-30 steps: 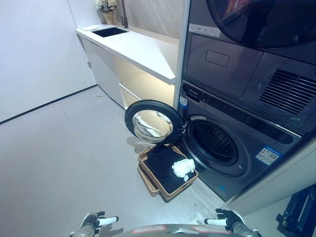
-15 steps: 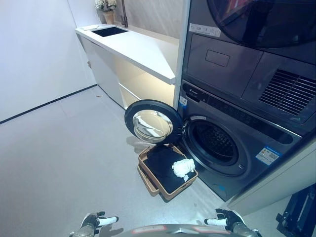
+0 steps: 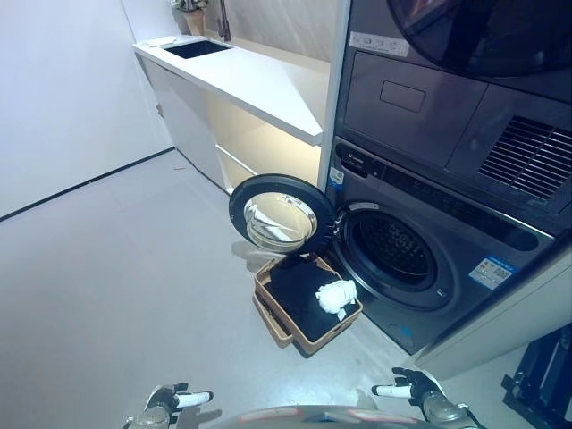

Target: Put the clothes in the basket into the washing machine.

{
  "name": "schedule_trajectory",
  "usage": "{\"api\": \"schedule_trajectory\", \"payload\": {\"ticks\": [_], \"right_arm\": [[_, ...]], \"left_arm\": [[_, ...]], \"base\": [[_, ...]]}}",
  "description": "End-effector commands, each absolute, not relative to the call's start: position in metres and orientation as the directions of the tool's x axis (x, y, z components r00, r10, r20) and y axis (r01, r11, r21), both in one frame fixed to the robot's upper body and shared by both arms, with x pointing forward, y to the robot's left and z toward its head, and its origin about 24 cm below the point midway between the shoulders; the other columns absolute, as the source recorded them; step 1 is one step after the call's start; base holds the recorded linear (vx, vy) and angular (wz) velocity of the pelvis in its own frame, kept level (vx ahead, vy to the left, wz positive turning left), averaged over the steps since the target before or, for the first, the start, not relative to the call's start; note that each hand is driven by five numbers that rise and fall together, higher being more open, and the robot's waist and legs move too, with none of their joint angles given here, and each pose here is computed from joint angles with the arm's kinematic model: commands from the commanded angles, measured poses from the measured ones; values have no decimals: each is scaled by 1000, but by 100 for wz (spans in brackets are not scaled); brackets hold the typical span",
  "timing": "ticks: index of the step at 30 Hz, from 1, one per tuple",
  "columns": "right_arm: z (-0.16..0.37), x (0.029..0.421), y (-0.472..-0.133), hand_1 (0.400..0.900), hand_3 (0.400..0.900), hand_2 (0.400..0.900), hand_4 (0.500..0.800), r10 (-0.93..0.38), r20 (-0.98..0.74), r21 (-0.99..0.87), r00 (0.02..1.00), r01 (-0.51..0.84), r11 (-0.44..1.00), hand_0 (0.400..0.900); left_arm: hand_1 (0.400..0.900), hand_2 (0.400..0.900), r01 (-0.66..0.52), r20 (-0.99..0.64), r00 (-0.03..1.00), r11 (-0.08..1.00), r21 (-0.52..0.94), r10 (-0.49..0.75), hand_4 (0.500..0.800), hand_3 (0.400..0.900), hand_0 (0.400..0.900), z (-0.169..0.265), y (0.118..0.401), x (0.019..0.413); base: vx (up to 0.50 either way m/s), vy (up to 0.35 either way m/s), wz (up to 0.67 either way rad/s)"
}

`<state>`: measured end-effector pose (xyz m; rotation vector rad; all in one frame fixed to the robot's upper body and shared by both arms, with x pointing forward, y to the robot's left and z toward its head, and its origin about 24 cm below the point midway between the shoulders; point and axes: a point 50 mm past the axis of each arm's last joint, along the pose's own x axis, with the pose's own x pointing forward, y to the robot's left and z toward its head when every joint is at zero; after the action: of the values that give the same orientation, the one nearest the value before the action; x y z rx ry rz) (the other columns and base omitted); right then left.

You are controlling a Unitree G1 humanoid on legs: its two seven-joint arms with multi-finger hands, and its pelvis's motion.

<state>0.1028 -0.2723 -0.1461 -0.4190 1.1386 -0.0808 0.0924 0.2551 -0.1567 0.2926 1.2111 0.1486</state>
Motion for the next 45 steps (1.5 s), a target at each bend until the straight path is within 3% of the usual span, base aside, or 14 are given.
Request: {"api": "schedule_trajectory", "payload": {"ticks": [1, 8, 25, 38, 45], "right_arm": [[-138, 125, -275, 900, 900, 900, 800, -284, -823, -379, 493, -103, 920, 900], [-140, 114, -281, 900, 900, 900, 800, -300, -834, -367, 464, -58, 928, 900], [-134, 125, -283, 900, 900, 900, 800, -313, -800, -382, 512, -32, 923, 900], [-129, 88, -323, 900, 900, 900, 800, -434, -814, -488, 387, -48, 872, 900], [-132, 90, -316, 900, 900, 900, 800, -407, -819, -473, 403, -75, 878, 900]], "left_arm": [[900, 900, -17, -830, 415, 915, 403, 374, 800, 900, 900, -135, 296, 118], [900, 900, -52, -817, 414, 907, 419, 401, 800, 900, 900, -130, 306, 120], [900, 900, -117, -803, 440, 912, 394, 403, 800, 900, 900, -133, 292, 129], [900, 900, -179, -756, 513, 912, 369, 407, 800, 900, 900, -120, 296, 159], [900, 900, -213, -762, 461, 891, 401, 454, 800, 900, 900, -120, 313, 138]], "base": [[20, 199, -22], [180, 49, 15], [268, -185, 32], [213, -260, 2], [255, -48, -40]]}}
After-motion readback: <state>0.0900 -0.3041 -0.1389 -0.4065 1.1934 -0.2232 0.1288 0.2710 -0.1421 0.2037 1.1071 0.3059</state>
